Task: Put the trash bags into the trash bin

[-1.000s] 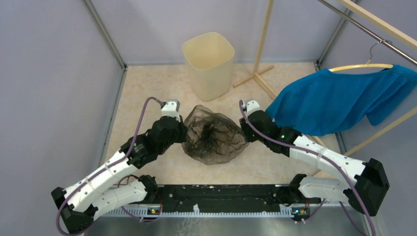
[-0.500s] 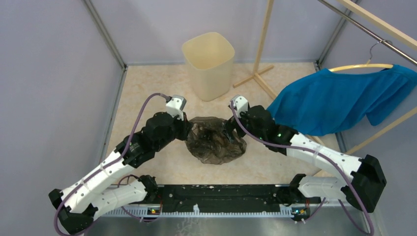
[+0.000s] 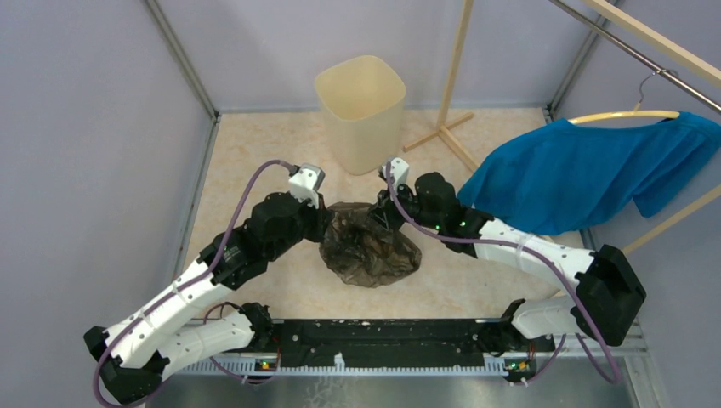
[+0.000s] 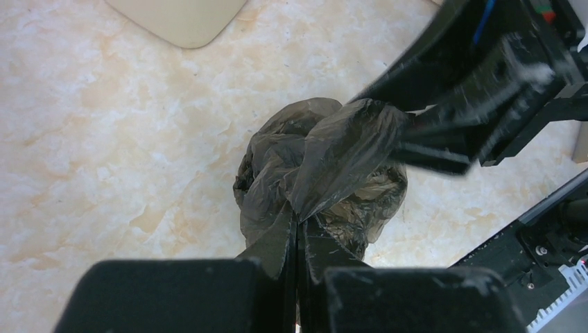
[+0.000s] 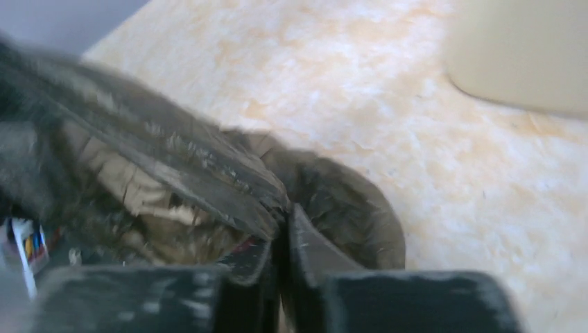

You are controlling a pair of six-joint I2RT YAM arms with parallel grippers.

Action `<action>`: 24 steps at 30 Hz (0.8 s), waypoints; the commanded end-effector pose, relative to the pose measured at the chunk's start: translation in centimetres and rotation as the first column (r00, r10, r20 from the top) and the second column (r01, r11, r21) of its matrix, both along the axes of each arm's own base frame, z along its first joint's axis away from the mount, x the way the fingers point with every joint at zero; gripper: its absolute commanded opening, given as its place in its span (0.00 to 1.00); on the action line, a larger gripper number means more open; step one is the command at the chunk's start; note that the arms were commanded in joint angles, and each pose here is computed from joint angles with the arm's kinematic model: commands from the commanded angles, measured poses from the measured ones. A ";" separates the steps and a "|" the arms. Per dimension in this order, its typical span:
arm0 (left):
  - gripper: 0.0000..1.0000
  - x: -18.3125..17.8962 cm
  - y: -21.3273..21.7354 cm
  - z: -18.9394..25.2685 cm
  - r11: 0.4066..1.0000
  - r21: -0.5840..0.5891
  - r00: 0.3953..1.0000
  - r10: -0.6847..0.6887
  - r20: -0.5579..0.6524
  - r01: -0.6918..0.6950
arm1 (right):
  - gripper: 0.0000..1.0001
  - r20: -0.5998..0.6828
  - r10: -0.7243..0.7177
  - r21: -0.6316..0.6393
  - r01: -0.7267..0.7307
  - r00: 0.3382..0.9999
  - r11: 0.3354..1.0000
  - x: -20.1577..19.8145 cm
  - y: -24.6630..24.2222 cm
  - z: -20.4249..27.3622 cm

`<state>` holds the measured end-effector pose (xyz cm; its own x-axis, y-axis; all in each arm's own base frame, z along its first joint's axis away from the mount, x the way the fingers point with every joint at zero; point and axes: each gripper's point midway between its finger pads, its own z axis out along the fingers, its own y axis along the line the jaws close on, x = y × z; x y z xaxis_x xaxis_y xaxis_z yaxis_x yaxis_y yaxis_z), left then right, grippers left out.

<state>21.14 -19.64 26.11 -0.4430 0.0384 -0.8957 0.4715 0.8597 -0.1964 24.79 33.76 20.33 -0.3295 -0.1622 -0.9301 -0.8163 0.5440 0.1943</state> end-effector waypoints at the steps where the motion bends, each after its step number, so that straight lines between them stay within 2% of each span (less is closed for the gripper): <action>1: 0.27 2.2 2.0 2.1 0.976 -0.056 0.977 0.212 0.030 -0.210 | 0.00 -0.123 -0.473 0.073 0.483 0.872 0.872 4.5 -5.1 1.2; 4: 0.62 2.6 1.5 1.9 0.971 -0.081 0.973 0.228 0.018 -0.226 | 0.00 -0.176 -0.580 0.069 0.597 0.796 0.799 4.6 -7.6 0.0; 7: 0.95 2.5 0.2 1.6 0.973 -0.121 0.981 0.194 -0.015 -0.194 | 0.00 -0.180 -0.690 -0.002 0.701 0.701 0.713 4.8 -10.7 -1.9; 8: 0.98 2.4 -0.2 1.4 0.974 -0.129 0.983 0.183 -0.030 -0.186 | 0.00 -0.177 -0.699 -0.014 0.708 0.693 0.706 4.8 -11.3 -2.3; 11: 0.98 1.9 -1.0 -0.2 0.975 -0.144 0.983 0.158 -0.090 -0.170 | 0.00 -0.174 -0.715 -0.040 0.721 0.677 0.692 4.6 -12.7 -3.2; 15: 0.98 0.5 -1.6 -4.5 0.975 -0.151 0.971 0.130 -0.199 -0.161 | 0.00 -0.186 -0.705 -0.051 0.709 0.685 0.703 4.1 -13.7 -4.3; 18: 0.98 -1.0 -2.6 -6.8 0.973 -0.210 0.969 0.047 -0.244 -0.100 | 0.00 -0.186 -0.699 -0.057 0.702 0.691 0.710 3.6 -14.3 -4.9; 24: 0.98 -1.8 -3.4 -8.4 0.920 -0.392 0.962 -0.123 -0.243 0.018 | 0.00 -0.183 -0.651 -0.036 0.657 0.737 0.753 2.6 -14.1 -5.1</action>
<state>18.97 -20.99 14.53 -0.6900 -0.1338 -0.7113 0.3169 0.8277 -0.4631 27.36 19.16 13.67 -0.5351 0.1634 -0.8289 -0.1613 0.9433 0.2902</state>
